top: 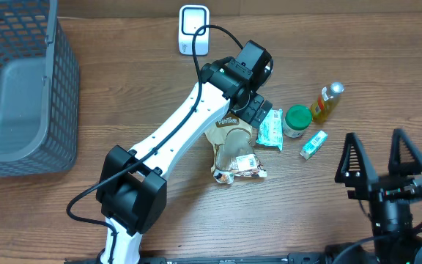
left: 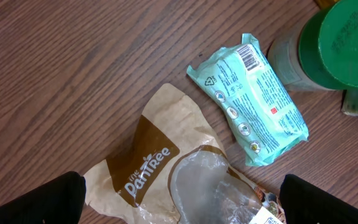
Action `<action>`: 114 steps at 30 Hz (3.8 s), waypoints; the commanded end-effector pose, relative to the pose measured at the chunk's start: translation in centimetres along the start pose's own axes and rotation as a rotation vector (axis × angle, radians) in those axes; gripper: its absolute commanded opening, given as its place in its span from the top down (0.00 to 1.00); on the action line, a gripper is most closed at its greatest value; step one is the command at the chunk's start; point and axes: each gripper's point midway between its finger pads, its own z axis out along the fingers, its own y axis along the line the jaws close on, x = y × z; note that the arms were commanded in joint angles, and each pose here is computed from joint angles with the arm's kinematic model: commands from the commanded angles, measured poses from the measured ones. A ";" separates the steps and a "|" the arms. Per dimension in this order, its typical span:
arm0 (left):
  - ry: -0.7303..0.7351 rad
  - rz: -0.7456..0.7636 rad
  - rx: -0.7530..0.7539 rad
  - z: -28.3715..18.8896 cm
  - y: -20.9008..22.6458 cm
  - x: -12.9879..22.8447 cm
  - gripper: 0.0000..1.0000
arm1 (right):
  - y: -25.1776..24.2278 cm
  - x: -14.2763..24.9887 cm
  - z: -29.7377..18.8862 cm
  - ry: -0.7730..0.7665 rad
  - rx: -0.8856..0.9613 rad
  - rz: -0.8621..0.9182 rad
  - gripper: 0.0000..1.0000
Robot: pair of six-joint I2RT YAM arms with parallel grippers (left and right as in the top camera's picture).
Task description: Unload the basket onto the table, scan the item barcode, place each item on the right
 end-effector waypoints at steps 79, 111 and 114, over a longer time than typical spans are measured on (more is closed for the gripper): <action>-0.004 -0.026 -0.012 0.2 0.4 -0.2 0.00 | -7.4 21.1 -2.4 0.335 0.084 0.002 0.00; 0.040 0.005 -0.091 -0.3 0.9 1.0 0.01 | -7.4 21.1 -2.4 0.335 0.084 0.002 0.00; 0.029 0.021 -0.123 -1.0 0.9 0.9 0.00 | -7.4 21.1 -2.4 0.335 0.084 0.002 0.00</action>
